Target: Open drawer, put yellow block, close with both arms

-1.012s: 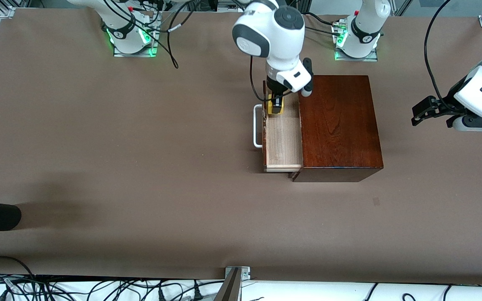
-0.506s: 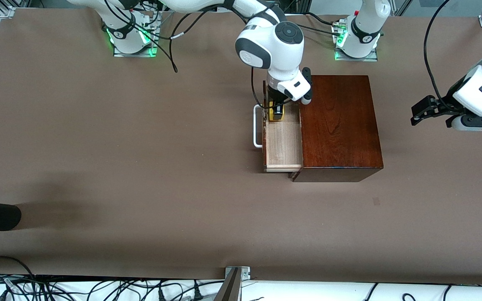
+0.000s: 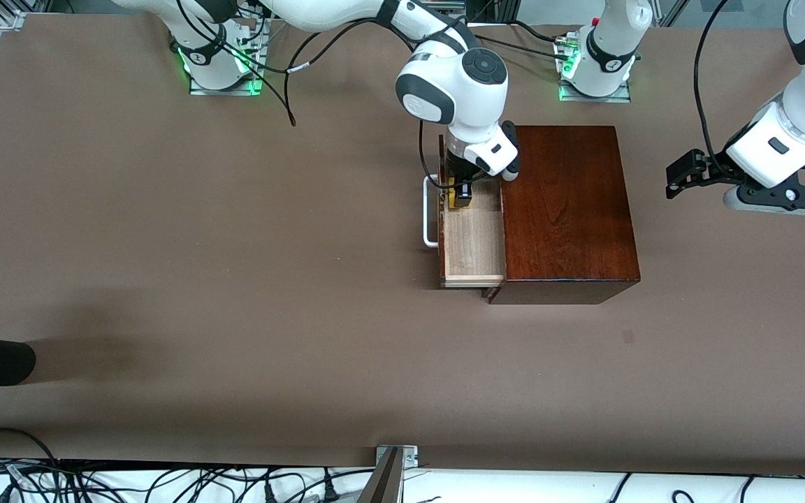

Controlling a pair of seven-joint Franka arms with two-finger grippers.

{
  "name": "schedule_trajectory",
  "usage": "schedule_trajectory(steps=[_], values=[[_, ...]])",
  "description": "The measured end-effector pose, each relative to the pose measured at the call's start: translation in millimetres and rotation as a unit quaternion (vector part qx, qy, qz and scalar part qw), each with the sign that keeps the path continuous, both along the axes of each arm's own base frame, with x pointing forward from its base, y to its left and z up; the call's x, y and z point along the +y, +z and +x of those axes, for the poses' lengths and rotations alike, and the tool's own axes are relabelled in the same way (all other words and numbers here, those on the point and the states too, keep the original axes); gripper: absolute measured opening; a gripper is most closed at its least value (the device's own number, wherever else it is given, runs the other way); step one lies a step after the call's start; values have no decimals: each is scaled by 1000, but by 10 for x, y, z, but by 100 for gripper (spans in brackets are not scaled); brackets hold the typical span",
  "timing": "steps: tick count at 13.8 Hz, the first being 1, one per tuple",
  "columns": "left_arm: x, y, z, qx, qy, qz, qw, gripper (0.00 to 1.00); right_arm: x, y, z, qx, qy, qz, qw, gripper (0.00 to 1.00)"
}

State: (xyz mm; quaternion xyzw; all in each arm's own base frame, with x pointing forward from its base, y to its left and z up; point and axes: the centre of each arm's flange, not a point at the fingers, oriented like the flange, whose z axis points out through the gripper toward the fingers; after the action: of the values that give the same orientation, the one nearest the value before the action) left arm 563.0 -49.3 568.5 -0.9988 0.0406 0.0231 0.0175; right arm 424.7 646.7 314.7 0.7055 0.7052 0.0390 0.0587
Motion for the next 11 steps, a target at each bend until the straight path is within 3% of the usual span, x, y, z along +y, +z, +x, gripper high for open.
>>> schedule_trajectory(steps=[3,7,11], values=[[-83,-14,17,-1,-8,-1,1000,100,-52,302,107,-6,-12,10,1000,100],[-195,49,23,-9,-18,-2,1000,100,-658,1462,693,-16,-83,72,994,100],[-184,49,30,-9,-17,-2,1000,100,-2003,2312,1628,-7,-199,131,971,100]])
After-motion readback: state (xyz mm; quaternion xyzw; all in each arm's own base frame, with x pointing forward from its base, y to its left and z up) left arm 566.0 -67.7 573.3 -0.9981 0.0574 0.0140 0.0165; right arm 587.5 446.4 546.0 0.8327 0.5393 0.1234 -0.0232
